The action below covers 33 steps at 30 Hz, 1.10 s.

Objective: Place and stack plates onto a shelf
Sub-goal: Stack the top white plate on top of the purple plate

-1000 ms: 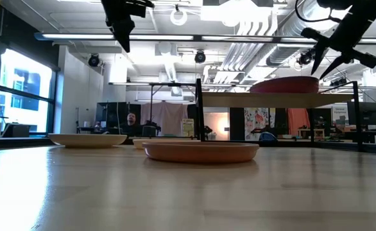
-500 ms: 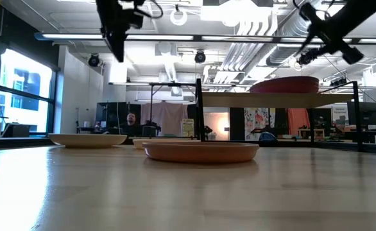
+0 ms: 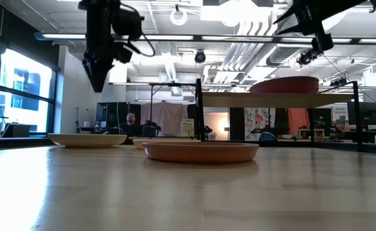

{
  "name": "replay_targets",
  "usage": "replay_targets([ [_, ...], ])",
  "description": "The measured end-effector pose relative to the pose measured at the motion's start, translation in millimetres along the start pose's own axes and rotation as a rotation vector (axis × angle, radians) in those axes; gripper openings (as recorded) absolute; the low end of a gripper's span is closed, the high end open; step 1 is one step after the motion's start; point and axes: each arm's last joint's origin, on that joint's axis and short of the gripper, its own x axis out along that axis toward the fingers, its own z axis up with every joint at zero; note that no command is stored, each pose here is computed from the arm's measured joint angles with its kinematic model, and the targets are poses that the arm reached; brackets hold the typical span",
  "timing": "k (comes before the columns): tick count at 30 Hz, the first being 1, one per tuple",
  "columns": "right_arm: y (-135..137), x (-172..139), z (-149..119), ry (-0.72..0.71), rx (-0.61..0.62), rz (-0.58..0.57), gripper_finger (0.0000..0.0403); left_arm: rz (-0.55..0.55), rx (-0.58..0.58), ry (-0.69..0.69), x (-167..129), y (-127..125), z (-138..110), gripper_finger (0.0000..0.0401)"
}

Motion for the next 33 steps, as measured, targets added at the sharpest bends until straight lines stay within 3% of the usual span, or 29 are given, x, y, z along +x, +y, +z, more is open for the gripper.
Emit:
replay_targets([
  [8, 4.0, 19.2, -13.5, 0.126, -0.052, -0.004, 0.0091, -0.033, -0.095, 0.052, 40.9, -8.4, -12.3, 0.0126],
  [15, 4.7, 30.9, -22.8, 0.200, -0.111, -0.018, 0.0091, -0.047, -0.100, 0.055, 61.5, -14.0, -19.6, 0.0126],
  [28, 0.6, 49.0, -28.8, 0.262, -0.143, -0.068, 0.0091, -0.098, 0.006, -0.025, 61.2, -45.5, -18.8, 0.0126],
  [33, -0.3, 51.2, -28.9, 0.266, -0.162, -0.074, 0.0091, -0.081, -0.015, -0.071, 60.0, -50.1, -15.9, 0.0126],
])
